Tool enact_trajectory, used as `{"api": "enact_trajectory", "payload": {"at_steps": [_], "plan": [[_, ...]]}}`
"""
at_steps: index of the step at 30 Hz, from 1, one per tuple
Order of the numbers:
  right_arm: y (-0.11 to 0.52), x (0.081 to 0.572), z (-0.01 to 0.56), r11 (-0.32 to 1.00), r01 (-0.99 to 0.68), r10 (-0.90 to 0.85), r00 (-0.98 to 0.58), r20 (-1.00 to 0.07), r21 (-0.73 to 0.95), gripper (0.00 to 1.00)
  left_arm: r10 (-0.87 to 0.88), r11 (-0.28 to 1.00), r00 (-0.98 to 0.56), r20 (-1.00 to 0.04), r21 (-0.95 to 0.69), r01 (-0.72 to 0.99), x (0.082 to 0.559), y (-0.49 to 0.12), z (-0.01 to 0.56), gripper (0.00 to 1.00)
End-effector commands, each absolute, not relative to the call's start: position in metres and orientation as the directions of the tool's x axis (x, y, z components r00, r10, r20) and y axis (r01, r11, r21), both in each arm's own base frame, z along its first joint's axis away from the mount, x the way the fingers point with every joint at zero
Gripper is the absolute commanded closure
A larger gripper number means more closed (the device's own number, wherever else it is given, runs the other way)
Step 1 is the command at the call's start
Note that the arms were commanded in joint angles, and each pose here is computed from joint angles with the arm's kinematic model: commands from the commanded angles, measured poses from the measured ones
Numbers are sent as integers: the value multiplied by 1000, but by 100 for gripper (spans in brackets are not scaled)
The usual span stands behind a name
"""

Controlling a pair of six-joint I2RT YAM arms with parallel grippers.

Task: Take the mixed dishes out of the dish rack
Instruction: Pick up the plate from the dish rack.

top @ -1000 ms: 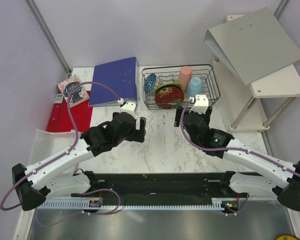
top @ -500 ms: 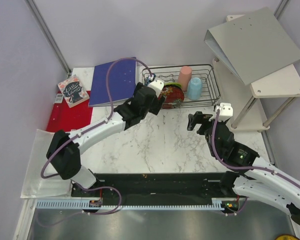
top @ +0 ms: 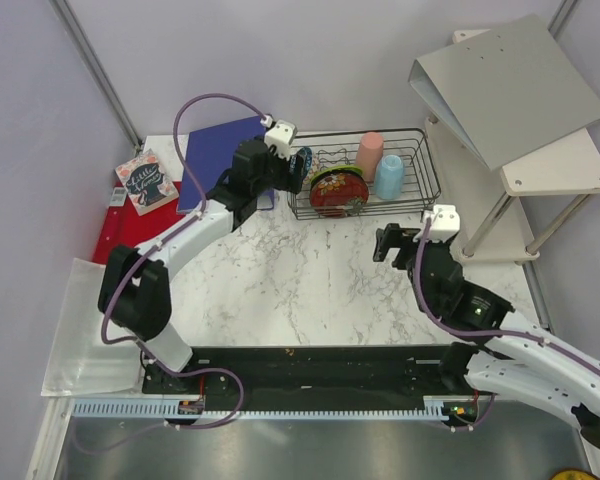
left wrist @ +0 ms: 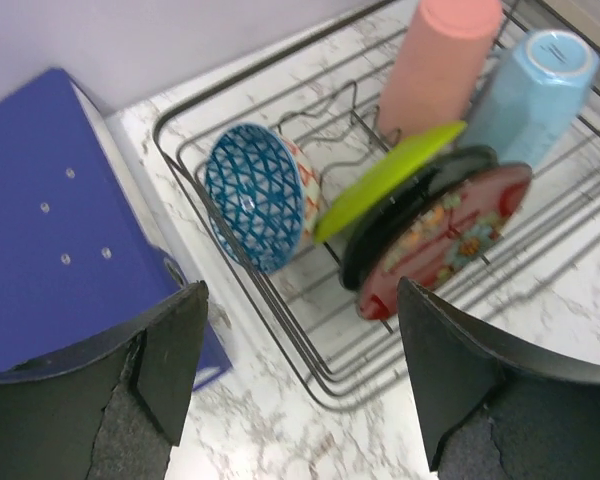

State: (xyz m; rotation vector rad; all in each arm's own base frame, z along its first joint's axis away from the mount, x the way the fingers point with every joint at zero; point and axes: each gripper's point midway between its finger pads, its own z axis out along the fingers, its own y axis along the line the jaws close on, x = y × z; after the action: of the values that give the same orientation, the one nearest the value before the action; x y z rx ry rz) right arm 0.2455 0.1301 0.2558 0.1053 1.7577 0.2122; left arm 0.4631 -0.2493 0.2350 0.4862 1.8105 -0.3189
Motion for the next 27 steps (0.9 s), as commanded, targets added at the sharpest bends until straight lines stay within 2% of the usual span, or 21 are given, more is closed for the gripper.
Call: {"api": "enact_trajectory", "payload": {"at_steps": [1,4,8,11,14,15,18,23,27], "plan": [[143,272,266,983,11,182,-137,-974,182,2,23,871,-171,-985,-64,487,434,-246,284,17],[166,307,266,986,35,164,-179,-970,161,2,-9,875,-185,-983,-98,474,416,-237,285,17],[197,330,273,988,7,153,-229,-961,155,2,58,871,-122,-991,-9,491,415,-231,281,16],[201,324,283,972,-27,222,-216,-951,233,2,161,823,-90,-983,83,562,428,-244,269,17],[203,309,287,952,-97,263,-232,-936,292,4,249,699,-36,-968,154,698,428,-270,247,21],[200,305,290,949,-107,266,-232,-936,296,4,254,633,-8,-967,160,758,420,-282,244,23],[181,290,300,946,-101,280,-216,-935,307,4,263,555,35,-964,181,812,414,-294,234,25],[159,267,316,938,-118,299,-200,-933,326,4,295,510,75,-953,224,830,425,-304,223,38],[153,258,320,931,-136,309,-201,-929,339,4,318,492,129,-939,280,825,434,-306,216,43]]}}
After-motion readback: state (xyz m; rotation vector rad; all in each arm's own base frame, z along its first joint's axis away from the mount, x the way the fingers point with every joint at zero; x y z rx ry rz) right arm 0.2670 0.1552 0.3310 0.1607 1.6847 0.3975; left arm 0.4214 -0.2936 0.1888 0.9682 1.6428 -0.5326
